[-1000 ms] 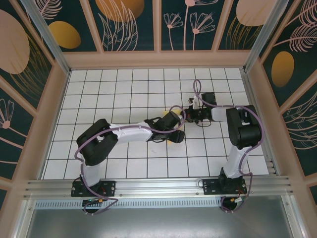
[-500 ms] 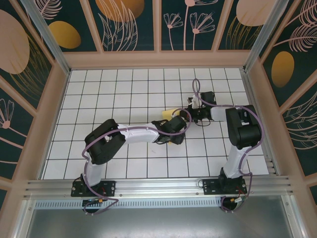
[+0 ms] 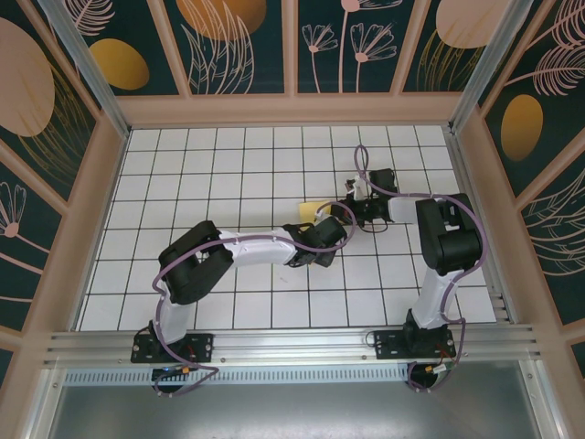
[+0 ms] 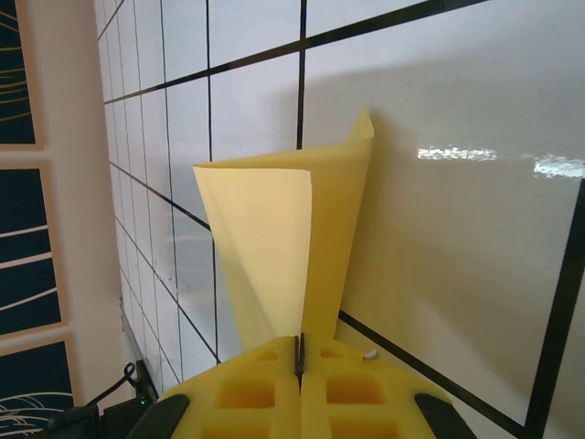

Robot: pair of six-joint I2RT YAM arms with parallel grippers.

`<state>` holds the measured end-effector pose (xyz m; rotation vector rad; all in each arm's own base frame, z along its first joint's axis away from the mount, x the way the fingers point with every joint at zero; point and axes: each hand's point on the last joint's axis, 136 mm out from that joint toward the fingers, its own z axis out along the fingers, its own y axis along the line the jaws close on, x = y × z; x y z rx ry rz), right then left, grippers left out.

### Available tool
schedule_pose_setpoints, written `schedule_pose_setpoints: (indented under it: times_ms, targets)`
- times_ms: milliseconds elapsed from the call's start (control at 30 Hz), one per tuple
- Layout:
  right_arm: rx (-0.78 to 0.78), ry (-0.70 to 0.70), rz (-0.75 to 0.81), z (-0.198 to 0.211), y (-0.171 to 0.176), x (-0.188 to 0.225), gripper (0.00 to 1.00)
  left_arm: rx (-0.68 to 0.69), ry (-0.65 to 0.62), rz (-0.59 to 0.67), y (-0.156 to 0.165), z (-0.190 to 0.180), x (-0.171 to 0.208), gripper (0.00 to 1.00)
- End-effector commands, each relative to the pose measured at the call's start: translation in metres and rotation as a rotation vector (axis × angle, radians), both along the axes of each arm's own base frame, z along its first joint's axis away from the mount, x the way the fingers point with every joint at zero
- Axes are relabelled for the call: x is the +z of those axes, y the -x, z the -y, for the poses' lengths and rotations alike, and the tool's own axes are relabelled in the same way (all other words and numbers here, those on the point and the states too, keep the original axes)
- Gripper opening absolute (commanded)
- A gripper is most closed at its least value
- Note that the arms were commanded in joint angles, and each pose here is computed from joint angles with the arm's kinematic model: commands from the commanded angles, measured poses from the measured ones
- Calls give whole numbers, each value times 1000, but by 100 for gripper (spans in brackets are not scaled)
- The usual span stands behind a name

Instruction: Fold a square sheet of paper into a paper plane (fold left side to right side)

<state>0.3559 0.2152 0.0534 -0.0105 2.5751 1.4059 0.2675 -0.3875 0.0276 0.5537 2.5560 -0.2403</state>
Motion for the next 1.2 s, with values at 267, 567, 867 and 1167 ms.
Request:
schedule_pose_setpoints:
  times_ms: [267, 567, 867, 1167]
  targets:
    - [-15, 19, -98, -3, -6, -4, 5, 0, -68, 32, 2, -3, -3, 54]
    - [-14, 15, -106, -3, -5, -4, 5, 13, -97, 40, 1, -8, -7, 47]
    - [-20, 32, -112, -2, -4, -8, 5, 6, -93, 29, 3, -7, -9, 35]
    - [-12, 34, -106, -2, -4, -7, 5, 11, -90, 18, 5, -8, -12, 25]
